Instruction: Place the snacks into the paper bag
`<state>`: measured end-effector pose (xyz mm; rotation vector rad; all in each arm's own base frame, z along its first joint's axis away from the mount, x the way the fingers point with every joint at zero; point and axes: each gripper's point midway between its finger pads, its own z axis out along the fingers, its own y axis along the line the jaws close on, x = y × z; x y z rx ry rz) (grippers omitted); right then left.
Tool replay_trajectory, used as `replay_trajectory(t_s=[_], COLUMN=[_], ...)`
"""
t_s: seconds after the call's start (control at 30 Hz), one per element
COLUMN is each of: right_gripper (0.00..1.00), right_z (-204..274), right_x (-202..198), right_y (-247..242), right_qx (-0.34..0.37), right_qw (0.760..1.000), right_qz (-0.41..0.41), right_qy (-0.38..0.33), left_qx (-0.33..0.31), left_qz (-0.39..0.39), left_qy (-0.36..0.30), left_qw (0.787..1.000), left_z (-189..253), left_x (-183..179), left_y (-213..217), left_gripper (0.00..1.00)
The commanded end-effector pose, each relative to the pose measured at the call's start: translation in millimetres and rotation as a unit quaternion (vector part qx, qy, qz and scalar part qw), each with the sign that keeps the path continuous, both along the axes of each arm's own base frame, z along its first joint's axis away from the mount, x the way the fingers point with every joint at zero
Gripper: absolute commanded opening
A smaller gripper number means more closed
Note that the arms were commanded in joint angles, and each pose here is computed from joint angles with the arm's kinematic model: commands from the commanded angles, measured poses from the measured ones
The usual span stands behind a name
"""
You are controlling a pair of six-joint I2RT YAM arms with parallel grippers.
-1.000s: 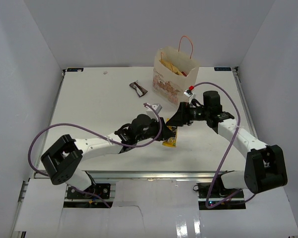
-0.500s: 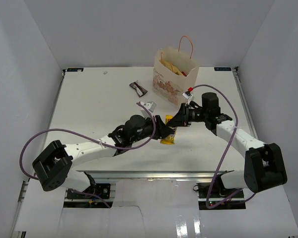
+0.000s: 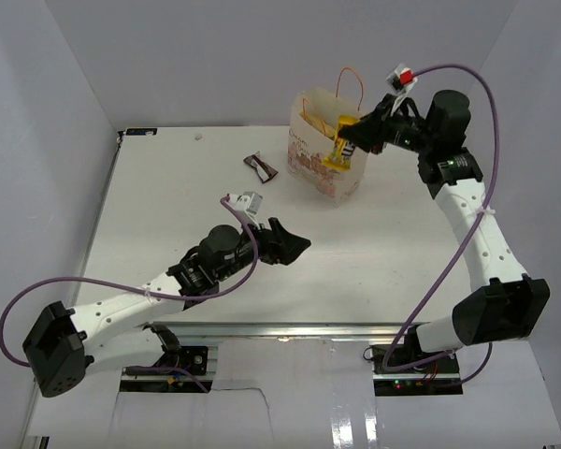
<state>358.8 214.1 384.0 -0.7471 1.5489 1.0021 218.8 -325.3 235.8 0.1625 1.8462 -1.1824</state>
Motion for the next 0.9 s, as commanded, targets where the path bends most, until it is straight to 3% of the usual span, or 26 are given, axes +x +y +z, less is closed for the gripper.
replay_trajectory(t_s=[0.0, 0.13, 0.33, 0.5, 0.6, 0.8, 0.87], right_gripper=[0.08, 0.08, 0.08, 0.34, 0.6, 0.63, 0.62], right_z=[46, 60, 43, 25, 32, 60, 53], right_x=[41, 104, 156, 169, 162, 148, 147], right_y=[-17, -40, -42, -38, -39, -70, -83], right_qx=[-0.023, -0.012, -0.039, -0.077, -0.08, -0.061, -0.049], right_qw=[0.99, 0.969, 0.955, 0.951, 0.949, 0.94, 0.943], right_qz=[-0.081, -0.207, -0.249, -0.24, -0.237, -0.27, -0.281], right_qy=[-0.113, -0.135, -0.158, -0.179, -0.19, -0.199, -0.169], left_qx=[0.05, 0.051, 0.043, 0.048, 0.051, 0.062, 0.064], left_qz=[0.046, 0.061, 0.084, 0.086, 0.084, 0.08, 0.081], left_qy=[0.023, 0.044, 0.045, 0.049, 0.05, 0.055, 0.056], left_qw=[0.997, 0.996, 0.994, 0.994, 0.994, 0.993, 0.993], left_z=[-29, -43, -44, -47, -49, -54, -55], left_x=[0, -9, -11, -10, -9, -7, -7], left_y=[30, 47, 61, 61, 58, 55, 55], left_gripper=[0.89, 0.89, 0.9, 0.9, 0.9, 0.9, 0.9])
